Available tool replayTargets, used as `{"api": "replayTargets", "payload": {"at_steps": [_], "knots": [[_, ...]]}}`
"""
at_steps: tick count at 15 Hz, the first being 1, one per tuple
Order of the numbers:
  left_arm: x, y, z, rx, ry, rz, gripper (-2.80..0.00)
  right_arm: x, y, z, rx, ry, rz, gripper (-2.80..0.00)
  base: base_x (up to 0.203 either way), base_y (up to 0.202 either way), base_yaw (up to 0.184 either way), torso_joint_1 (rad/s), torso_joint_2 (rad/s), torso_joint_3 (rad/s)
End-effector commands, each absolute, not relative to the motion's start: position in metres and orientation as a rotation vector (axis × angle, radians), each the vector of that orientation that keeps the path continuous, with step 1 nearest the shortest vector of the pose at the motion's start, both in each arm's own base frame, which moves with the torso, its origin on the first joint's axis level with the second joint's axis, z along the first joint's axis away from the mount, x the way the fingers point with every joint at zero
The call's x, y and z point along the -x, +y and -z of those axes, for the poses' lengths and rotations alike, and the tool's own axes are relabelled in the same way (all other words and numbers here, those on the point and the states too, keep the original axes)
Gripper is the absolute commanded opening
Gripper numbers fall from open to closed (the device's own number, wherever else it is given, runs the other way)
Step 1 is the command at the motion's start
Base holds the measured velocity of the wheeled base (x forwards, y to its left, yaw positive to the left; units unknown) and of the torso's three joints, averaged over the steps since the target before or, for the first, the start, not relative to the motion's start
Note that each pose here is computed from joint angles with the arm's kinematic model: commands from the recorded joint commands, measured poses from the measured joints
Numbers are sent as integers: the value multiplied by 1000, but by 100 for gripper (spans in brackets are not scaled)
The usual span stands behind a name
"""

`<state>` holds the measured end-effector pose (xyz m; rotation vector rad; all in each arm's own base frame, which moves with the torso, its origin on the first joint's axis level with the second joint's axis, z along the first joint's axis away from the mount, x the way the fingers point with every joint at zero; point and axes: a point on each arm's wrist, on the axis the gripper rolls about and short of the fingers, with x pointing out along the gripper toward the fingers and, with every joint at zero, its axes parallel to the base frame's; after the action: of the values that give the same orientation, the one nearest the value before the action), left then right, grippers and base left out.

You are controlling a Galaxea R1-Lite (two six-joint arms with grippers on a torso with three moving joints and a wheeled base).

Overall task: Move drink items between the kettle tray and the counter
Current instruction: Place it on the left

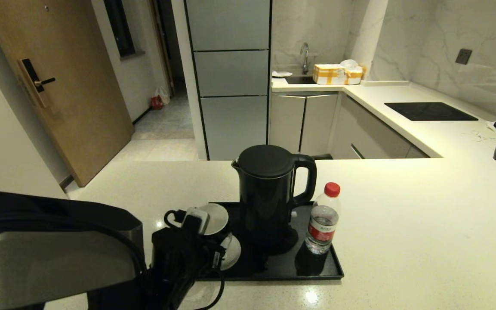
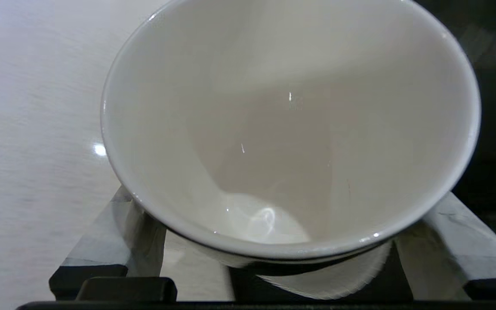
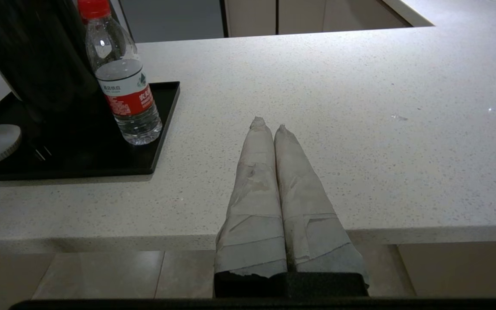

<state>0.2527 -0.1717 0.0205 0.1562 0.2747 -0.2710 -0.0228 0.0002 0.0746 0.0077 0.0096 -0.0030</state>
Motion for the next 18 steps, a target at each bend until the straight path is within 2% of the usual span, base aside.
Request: {"api": "replayTargets", "payload": {"at_steps": [1,4,9,15,18], "knots": [[-252,-168,-34,-136,237,259,-280,23,0,-74,-8,11,3,-280,0,0,0,0,0,0],[-263,-138,-49,-140,270,125,-280,23,0,-74,-8,11,3,-280,0,0,0,0,0,0],[-277,-90,-39,-144,340,-82,-280,23,0,-74,-8,11,3,-280,0,0,0,0,0,0],[-280,-85,1,-136,469,-94,-280,23,0,-74,-6,11,3,-280,0,0,0,0,0,0],[-281,-86,14,-143,466,-89,-280,23,0,-74,-8,11,3,-280,0,0,0,0,0,0]]}}
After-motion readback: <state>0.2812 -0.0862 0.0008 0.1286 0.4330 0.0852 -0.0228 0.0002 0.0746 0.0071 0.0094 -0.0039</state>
